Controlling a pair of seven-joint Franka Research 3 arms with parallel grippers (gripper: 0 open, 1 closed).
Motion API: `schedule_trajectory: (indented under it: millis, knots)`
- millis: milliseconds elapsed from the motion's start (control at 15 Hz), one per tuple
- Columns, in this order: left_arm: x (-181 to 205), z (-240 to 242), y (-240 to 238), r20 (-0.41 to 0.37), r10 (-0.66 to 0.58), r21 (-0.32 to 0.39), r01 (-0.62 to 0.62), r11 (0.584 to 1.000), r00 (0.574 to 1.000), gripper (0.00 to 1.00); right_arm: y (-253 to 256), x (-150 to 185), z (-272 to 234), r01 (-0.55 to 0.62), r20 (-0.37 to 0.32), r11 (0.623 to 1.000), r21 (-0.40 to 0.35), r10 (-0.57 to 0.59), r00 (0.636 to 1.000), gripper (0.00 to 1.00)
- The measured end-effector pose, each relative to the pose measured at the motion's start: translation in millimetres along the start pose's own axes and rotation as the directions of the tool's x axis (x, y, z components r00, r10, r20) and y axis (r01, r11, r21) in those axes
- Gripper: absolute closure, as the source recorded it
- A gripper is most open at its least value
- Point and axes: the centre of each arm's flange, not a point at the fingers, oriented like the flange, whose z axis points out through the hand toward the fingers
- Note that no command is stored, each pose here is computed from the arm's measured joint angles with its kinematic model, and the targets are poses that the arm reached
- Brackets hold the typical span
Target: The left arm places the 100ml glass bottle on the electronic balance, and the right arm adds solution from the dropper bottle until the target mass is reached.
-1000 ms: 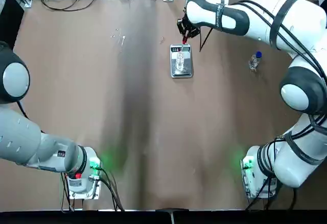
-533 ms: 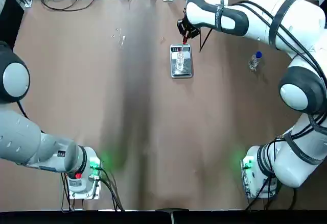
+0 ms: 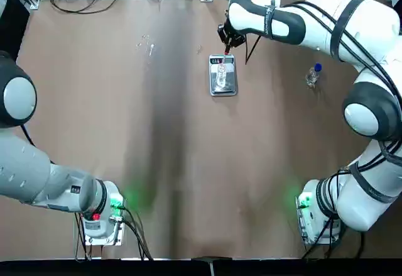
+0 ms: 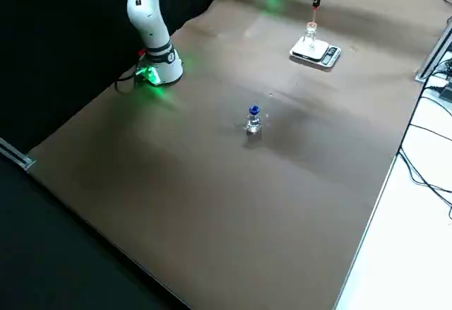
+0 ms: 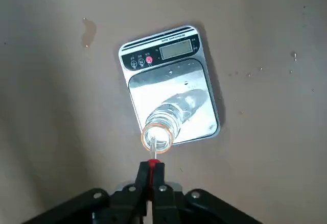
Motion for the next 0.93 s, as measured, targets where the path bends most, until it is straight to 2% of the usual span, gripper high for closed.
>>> schedule_trajectory:
  millis: [933]
  knots:
    - [0.0,0.0,0.1,0.000,0.000,0.000,0.000,1.000,1.000,0.00,1.0,1.9,-1.3,-0.014,-0.003,1.000,0.001,0.014,1.000,0.95]
